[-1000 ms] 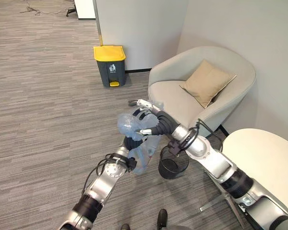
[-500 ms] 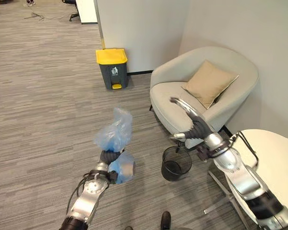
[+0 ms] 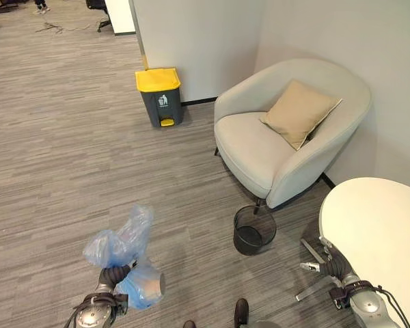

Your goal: Gather garbage on tea table into small bin, then transfer packed bag to large trash can.

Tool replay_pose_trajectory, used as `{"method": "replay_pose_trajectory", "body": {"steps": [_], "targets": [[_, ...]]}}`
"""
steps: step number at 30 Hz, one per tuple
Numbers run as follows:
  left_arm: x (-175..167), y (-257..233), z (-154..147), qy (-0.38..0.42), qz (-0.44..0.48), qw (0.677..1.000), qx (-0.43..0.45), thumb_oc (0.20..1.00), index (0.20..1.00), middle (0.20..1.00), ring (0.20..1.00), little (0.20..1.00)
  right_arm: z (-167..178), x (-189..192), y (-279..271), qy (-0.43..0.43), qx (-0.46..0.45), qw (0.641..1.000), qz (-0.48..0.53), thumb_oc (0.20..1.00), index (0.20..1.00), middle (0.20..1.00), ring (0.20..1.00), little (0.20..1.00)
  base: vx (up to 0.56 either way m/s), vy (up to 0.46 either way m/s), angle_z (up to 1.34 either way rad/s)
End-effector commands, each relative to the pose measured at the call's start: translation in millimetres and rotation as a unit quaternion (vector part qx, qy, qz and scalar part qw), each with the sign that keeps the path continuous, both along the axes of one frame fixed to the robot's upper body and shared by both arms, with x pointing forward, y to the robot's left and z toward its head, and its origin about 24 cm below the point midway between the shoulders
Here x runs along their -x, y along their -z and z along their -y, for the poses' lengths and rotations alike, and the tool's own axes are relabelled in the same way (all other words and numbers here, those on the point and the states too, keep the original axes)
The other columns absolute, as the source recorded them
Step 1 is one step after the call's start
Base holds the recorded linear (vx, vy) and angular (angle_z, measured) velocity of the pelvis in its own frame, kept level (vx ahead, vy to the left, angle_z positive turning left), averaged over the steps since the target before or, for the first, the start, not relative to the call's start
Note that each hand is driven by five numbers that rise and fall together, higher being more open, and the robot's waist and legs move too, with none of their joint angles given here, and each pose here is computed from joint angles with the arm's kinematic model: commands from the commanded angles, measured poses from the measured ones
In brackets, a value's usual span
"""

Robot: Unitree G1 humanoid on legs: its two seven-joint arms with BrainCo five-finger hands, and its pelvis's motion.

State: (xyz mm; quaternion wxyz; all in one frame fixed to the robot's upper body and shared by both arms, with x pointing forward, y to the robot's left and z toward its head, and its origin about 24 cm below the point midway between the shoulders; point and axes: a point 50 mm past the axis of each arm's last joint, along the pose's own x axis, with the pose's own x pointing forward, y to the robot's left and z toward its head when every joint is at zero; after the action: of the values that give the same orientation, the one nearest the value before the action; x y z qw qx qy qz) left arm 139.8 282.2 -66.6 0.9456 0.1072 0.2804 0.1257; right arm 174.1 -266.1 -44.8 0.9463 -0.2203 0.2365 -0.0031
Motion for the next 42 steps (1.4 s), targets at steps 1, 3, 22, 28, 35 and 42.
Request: {"method": "replay_pose_trajectory", "body": {"steps": [1,3,22,28,35,42], "targets": [[-21,-26,-20,-0.01,0.068,0.997,-0.021,0.2,0.2,0.2,0.2,0.2,-4,-28,-22,-0.001,-0.018,0.997,0.071,1.0,1.0,1.0,1.0,1.0,-0.1,-0.053,0.35],[-21,-21,-20,-0.025,0.064,0.998,-0.012,0.2,0.2,0.2,0.2,0.2,1,-28,-21,0.019,-0.016,0.997,0.072,1.0,1.0,1.0,1.0,1.0,-0.13,-0.049,0.36],[-59,-38,-5,0.046,0.096,0.993,-0.048,0.2,0.2,0.2,0.2,0.2,-33,-46,-10,0.005,-0.04,0.997,0.067,1.0,1.0,1.0,1.0,1.0,0.09,0.153,0.41],[-67,-38,2,0.052,0.102,0.993,-0.041,0.2,0.2,0.2,0.2,0.2,-28,-49,-14,0.013,-0.039,0.996,0.077,1.0,1.0,1.0,1.0,1.0,0.25,0.003,0.22],[-61,-30,10,0.067,0.086,0.994,-0.028,0.2,0.2,0.2,0.2,0.2,-19,-32,-6,0.022,-0.031,0.998,0.052,1.0,1.0,1.0,1.0,1.0,0.54,-0.271,0.79],[-61,-27,18,0.062,0.09,0.994,-0.002,0.2,0.2,0.2,0.2,0.2,-11,-36,-12,0.029,-0.029,0.997,0.063,1.0,1.0,1.0,1.0,1.0,0.31,-0.213,-0.1]]}}
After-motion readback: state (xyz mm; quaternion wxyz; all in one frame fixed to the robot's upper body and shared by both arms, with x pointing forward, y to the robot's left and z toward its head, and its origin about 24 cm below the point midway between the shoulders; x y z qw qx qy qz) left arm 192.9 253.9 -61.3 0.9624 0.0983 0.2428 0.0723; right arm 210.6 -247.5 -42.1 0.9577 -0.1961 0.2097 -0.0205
